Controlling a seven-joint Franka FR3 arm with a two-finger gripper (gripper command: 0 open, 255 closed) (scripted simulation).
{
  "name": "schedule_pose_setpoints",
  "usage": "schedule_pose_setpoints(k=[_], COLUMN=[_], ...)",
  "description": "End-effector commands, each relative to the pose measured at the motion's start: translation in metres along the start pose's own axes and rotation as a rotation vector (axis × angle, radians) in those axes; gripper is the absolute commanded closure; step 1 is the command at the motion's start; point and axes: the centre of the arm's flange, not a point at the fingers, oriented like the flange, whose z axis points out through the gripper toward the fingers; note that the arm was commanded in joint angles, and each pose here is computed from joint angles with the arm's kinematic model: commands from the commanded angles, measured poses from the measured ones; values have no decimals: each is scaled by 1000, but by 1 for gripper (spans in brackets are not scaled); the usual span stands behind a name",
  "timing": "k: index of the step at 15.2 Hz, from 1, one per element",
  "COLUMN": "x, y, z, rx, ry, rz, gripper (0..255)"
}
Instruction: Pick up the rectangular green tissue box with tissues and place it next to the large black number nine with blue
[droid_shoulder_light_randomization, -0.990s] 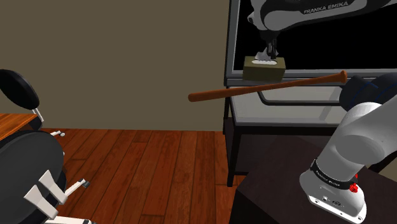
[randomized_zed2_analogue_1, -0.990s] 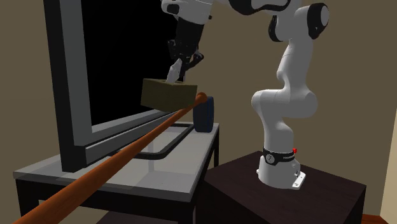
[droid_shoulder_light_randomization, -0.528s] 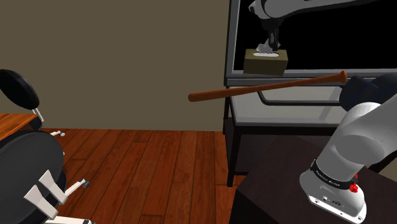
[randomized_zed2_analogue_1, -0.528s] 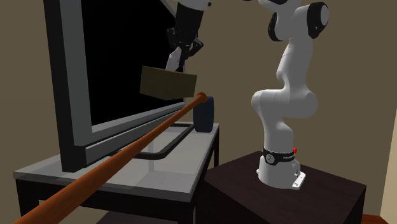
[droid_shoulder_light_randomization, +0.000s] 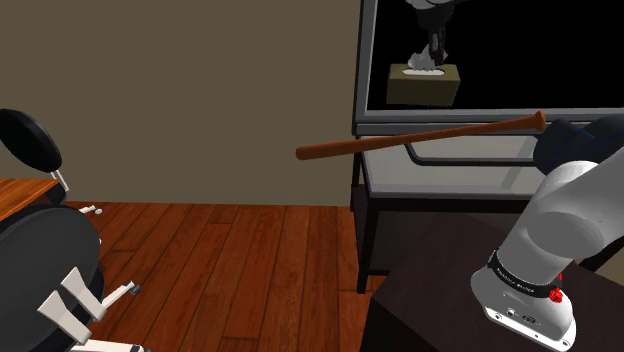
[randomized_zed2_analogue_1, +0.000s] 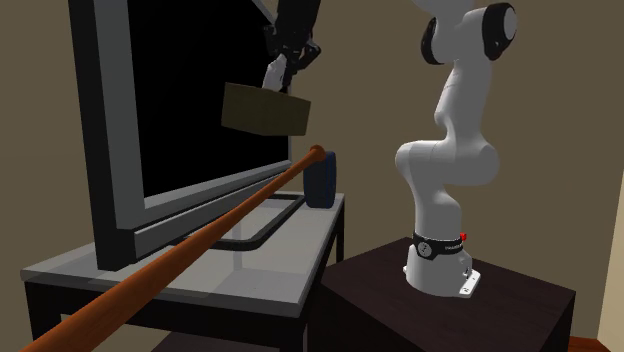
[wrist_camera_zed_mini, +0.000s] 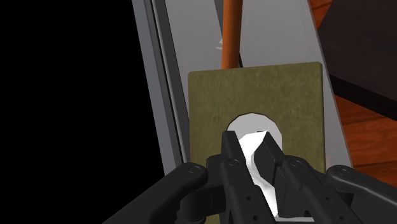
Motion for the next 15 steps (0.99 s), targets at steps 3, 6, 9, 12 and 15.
schedule_pose_setpoints(k=[3,6,9,12,15], x=[-43,-79,-115,-151,-187], y=[8,14,19,25,31], z=[15,31,46,61,76], rx=[0,0,0,0,0], ry=[0,0,0,0,0], rz=[0,0,0,0,0], gripper=[255,255,255,255,255])
